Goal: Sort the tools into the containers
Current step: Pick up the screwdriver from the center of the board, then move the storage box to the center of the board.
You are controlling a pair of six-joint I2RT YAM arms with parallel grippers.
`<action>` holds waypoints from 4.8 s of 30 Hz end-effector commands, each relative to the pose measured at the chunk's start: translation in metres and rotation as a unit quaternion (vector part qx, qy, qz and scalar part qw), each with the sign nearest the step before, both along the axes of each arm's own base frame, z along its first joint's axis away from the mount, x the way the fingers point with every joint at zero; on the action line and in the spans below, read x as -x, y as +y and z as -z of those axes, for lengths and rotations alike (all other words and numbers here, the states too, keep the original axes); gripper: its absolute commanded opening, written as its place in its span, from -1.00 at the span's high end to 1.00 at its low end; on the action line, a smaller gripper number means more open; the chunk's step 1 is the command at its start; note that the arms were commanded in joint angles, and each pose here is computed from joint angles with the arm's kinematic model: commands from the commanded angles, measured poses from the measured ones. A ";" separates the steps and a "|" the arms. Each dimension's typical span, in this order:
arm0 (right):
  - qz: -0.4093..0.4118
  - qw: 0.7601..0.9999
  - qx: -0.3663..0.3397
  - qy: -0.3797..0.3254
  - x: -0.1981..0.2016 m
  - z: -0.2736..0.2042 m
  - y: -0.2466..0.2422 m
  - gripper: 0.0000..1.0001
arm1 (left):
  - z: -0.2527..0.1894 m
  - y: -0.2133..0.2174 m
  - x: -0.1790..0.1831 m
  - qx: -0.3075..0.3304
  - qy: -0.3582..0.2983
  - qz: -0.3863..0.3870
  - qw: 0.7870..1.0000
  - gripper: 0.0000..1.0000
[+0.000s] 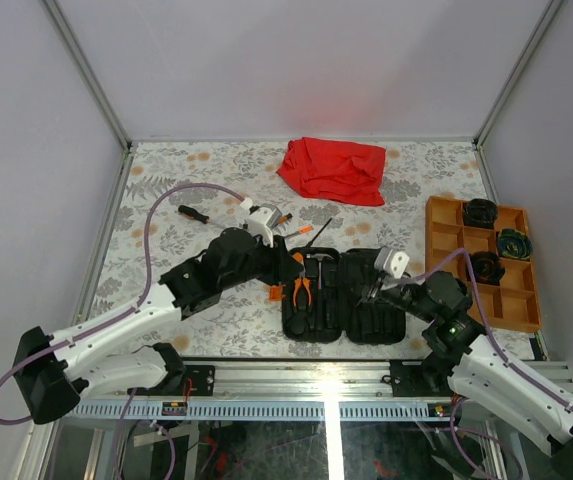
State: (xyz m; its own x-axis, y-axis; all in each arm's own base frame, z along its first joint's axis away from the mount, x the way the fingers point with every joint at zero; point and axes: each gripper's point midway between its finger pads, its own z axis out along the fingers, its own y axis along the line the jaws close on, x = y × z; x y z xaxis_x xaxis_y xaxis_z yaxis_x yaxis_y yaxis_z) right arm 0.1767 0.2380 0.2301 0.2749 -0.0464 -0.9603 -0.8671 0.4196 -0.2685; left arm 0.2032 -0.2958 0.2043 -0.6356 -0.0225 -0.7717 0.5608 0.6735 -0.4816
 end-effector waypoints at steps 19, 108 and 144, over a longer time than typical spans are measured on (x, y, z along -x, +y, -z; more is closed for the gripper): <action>0.194 0.778 -0.344 0.489 -0.065 -0.031 -0.002 -0.41 | -0.047 -0.004 -0.014 0.105 -0.065 -0.034 0.992 1.00; 0.417 0.789 0.067 0.447 -0.066 0.076 -0.066 1.00 | 0.094 0.049 -0.043 -0.100 0.102 -0.192 0.971 -0.16; 0.401 0.784 0.053 0.470 -0.054 0.092 -0.066 1.00 | 0.165 0.033 -0.090 -0.154 0.154 -0.158 0.963 0.56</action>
